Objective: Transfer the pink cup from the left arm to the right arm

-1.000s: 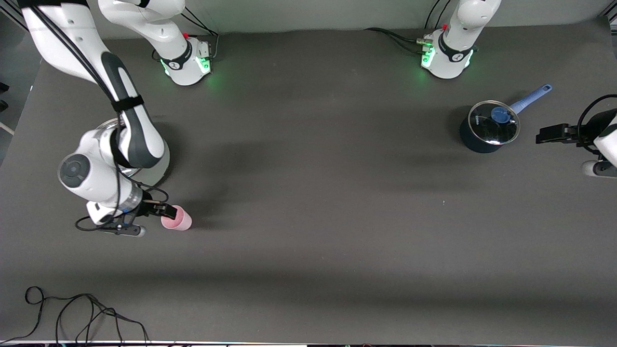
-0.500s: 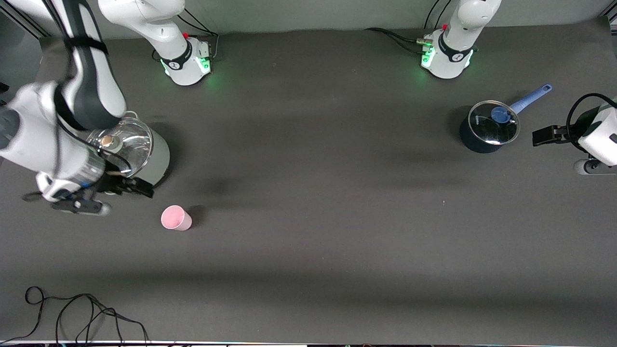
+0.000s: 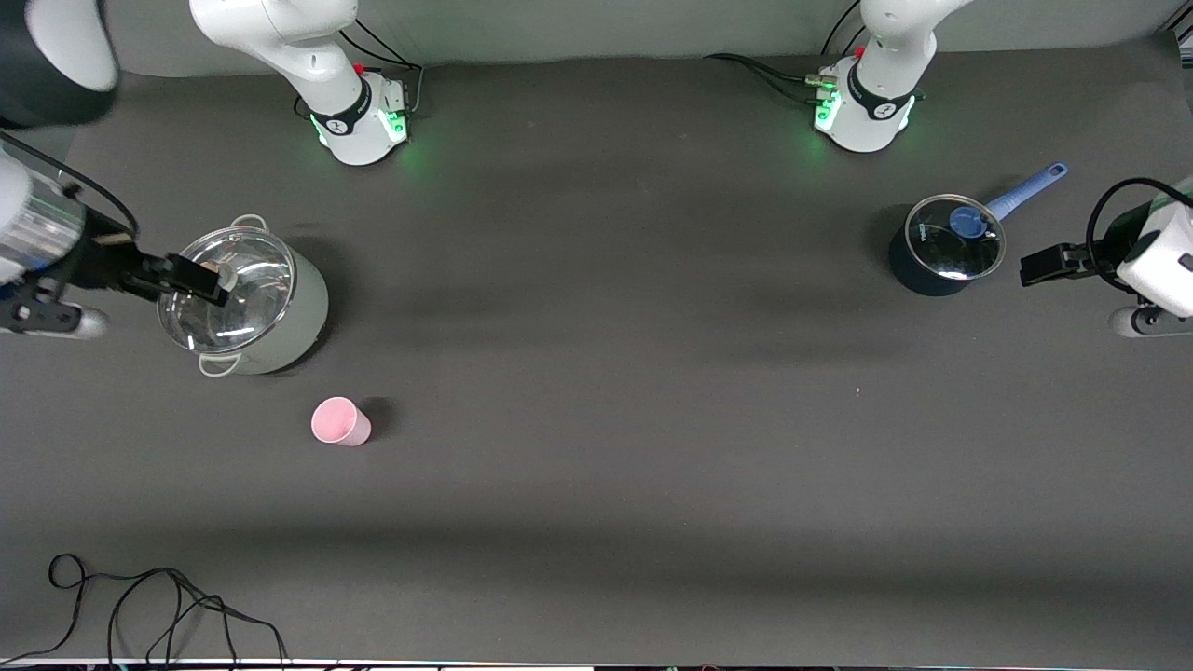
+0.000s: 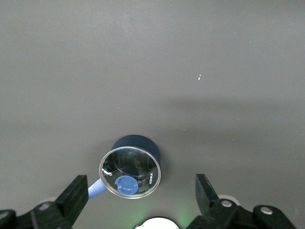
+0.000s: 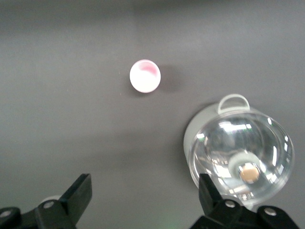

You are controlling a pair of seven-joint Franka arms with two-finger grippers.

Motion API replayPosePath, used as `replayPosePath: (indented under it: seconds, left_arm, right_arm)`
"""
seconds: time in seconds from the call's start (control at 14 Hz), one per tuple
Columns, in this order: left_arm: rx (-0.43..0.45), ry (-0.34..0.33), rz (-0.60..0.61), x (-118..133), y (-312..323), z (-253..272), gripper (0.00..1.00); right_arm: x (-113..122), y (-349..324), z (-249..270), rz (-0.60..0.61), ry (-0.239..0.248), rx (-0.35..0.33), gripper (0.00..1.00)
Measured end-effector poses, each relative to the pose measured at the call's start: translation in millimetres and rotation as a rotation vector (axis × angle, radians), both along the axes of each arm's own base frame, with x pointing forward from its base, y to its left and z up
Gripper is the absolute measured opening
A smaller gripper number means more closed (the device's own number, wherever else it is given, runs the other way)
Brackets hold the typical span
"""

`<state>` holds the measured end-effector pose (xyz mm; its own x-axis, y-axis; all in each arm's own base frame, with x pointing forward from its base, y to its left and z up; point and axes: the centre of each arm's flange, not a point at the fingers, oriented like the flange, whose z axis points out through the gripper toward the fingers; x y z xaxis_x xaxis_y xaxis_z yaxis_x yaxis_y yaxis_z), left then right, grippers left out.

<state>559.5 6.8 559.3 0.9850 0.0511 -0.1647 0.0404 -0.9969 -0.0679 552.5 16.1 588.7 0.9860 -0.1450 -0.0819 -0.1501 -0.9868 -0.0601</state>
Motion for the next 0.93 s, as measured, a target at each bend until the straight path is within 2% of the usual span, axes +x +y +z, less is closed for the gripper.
replayPosePath:
  seconds: [0.36, 0.93]
  left_arm:
    - [-0.012, -0.028, -0.056, 2, -37, 3, 1.0]
    - [-0.045, -0.058, -0.077, 6, -28, 10, 1.0]
  right_arm:
    - [-7, 1, 17, 0.008, 0.038, -0.001, 1.0]
    - [-3, 1, 10, 0.006, 0.049, -0.003, 1.0]
